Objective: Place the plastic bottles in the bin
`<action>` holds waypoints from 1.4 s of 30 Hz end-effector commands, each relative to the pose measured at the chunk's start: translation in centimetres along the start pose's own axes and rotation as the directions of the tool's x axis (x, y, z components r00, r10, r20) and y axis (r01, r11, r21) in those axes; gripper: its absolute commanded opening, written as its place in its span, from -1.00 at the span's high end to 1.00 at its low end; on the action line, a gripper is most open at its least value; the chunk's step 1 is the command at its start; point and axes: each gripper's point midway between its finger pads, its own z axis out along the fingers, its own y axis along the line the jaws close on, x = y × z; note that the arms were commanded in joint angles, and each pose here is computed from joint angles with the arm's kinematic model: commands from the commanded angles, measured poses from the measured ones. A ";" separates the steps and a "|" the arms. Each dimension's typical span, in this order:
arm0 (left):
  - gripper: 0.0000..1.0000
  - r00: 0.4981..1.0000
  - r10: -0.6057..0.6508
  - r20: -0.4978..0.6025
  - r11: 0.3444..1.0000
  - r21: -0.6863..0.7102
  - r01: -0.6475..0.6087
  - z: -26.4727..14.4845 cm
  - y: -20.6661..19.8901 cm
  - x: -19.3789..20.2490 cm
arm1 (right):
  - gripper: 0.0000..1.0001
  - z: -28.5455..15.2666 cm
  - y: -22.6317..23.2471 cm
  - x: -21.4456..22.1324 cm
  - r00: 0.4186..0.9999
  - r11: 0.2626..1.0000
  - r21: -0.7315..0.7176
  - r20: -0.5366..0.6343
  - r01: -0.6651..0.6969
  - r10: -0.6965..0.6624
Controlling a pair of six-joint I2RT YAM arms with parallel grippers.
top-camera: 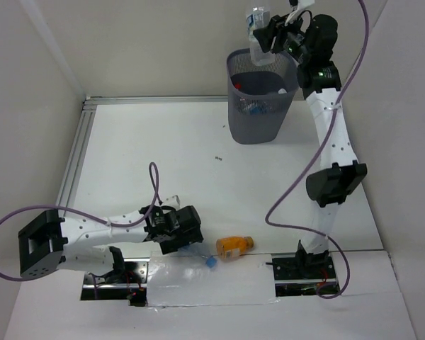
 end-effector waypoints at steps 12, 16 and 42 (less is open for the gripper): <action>-0.93 0.999 0.016 -0.050 0.996 -0.088 -0.020 1.8 0.7 0.8 | -1.00 -1.4 -4.1 5.5 0.994 0.990 -0.135 -0.105 -0.050 0.035; -0.18 1.000 0.001 -0.021 0.995 -0.095 -0.003 1.8 0.6 0.1 | -1.00 -6.3 0.7 2.9 0.996 0.892 -0.450 -0.094 -0.044 0.002; 0.83 0.495 -0.364 0.789 0.528 0.612 -0.588 -33.3 -31.6 -38.0 | -1.00 -32.6 19.3 26.7 0.852 0.648 -0.760 -0.311 0.043 -0.420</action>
